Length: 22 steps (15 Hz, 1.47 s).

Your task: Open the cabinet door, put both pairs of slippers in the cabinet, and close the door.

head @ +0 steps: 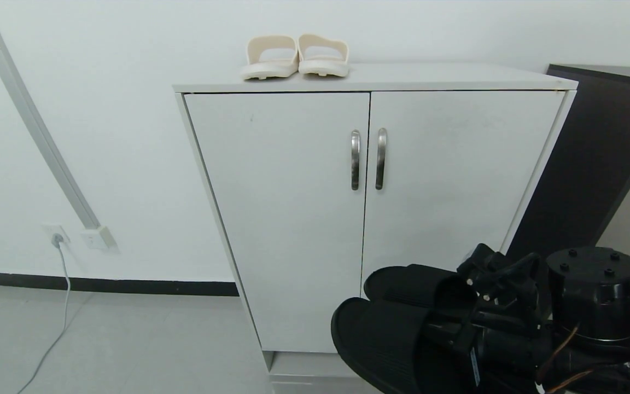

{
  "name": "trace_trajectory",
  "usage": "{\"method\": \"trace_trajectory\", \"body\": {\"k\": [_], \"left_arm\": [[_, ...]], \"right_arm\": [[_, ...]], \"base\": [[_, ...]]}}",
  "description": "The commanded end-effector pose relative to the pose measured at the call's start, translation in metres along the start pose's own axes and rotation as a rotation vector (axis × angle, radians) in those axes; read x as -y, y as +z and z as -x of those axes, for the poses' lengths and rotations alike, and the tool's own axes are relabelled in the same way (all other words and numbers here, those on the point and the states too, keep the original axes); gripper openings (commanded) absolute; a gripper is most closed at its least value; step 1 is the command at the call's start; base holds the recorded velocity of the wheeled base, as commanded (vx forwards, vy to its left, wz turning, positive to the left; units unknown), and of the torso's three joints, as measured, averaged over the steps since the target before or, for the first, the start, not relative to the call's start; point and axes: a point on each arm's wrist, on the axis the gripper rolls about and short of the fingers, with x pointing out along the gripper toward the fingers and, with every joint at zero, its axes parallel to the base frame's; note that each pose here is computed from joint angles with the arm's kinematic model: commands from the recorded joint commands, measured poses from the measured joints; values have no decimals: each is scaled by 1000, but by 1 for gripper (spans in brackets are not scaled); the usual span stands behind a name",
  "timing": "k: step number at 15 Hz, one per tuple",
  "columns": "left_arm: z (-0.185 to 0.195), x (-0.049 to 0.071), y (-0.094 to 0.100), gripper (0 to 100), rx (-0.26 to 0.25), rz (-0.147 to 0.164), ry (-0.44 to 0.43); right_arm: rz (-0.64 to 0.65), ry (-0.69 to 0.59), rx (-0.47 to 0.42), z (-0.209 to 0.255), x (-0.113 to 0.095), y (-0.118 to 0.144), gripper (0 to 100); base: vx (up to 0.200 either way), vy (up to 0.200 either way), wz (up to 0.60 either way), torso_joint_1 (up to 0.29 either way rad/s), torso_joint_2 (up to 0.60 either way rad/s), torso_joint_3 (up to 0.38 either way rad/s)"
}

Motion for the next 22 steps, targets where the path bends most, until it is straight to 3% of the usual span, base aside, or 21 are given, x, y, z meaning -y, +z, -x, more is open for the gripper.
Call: {"method": "trace_trajectory", "body": {"k": [1, 3, 6, 8, 12, 16, 22], "left_arm": [[-54, -5, 28, 100, -149, 34, -208], [-83, -8, 42, 100, -157, 40, -275], [-117, -7, 59, 100, -117, 26, -337], [-147, 0, 73, 100, -82, 14, -407], [-188, 21, 87, 100, -65, 6, -524], [-224, 55, 98, 100, -21, 0, -657], [-287, 118, 108, 100, -4, -4, -761]], "right_arm": [[0, -1, -3, 0, 0, -1, 0], [6, -2, -4, 1, 0, -2, 0], [6, -2, -6, 1, -1, -2, 0], [6, -1, -7, 1, -1, -2, 0], [6, -1, -10, 1, -1, -3, 0], [6, -1, -10, 1, -1, -3, 0], [3, 4, -28, -1, 0, -7, 0]], "base": [[0, 0, 0, 0, 0, 0], [0, 0, 0, 0, 0, 0], [0, 0, 0, 0, 0, 0], [0, 0, 0, 0, 0, 0], [0, 0, 0, 0, 0, 0], [0, 0, 0, 0, 0, 0], [0, 0, 0, 0, 0, 0]]}}
